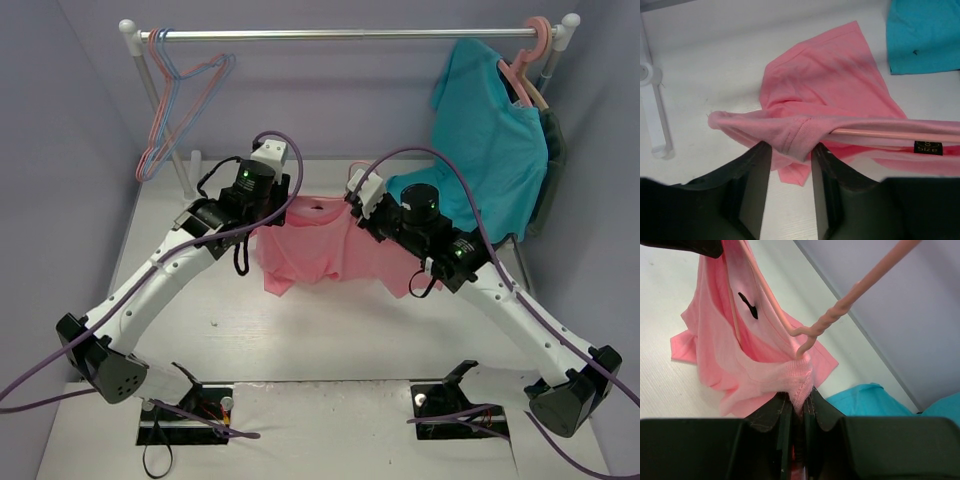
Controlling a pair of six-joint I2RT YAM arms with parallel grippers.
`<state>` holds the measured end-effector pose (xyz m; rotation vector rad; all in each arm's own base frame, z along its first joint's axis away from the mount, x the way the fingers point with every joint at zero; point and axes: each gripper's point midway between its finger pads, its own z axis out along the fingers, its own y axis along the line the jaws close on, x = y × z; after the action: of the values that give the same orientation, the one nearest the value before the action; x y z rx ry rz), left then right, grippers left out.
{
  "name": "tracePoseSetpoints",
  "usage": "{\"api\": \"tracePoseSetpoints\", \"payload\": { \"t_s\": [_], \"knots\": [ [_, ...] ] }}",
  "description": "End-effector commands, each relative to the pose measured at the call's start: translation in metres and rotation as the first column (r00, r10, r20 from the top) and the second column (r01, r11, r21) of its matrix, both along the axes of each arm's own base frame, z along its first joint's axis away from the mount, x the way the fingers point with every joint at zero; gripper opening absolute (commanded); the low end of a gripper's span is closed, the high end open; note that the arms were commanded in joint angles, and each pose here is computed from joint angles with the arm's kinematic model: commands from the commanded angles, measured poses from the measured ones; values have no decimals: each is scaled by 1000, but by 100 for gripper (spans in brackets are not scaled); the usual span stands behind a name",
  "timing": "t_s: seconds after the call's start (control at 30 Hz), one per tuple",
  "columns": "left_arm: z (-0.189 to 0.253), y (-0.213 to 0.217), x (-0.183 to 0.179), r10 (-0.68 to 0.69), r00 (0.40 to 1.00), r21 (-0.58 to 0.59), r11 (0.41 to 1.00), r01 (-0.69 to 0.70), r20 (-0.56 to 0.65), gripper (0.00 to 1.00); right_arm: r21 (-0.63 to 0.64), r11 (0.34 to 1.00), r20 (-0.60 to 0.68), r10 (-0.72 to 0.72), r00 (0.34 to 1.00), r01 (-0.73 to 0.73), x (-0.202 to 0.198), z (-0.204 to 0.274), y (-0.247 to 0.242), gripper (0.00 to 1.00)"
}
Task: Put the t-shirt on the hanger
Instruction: Place tshirt on hanger
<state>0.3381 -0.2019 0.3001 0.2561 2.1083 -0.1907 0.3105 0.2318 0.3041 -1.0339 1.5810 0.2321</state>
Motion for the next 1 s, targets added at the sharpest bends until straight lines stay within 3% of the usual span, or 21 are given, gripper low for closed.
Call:
{"api": "tracePoseSetpoints", "payload": {
  "t_s": [0.0,0.17,0.27,0.57,0.97],
  "knots": [
    [16,-6,14,31,997,-60,998,-27,67,34,115,993,126,-28,992,13,12,57,4,0],
    [23,-9,19,32,996,-67,997,-26,86,8,111,994,123,-26,992,12,13,56,5,0],
    [27,-12,20,15,995,-62,998,-9,95,0,111,994,122,-21,992,7,14,55,7,0],
    [59,-31,6,-103,983,-32,993,109,155,0,111,994,128,-5,992,-9,18,56,13,0],
    [37,-59,-26,-227,968,36,974,224,108,0,115,993,156,19,988,-37,17,56,14,0]
  ]
}}
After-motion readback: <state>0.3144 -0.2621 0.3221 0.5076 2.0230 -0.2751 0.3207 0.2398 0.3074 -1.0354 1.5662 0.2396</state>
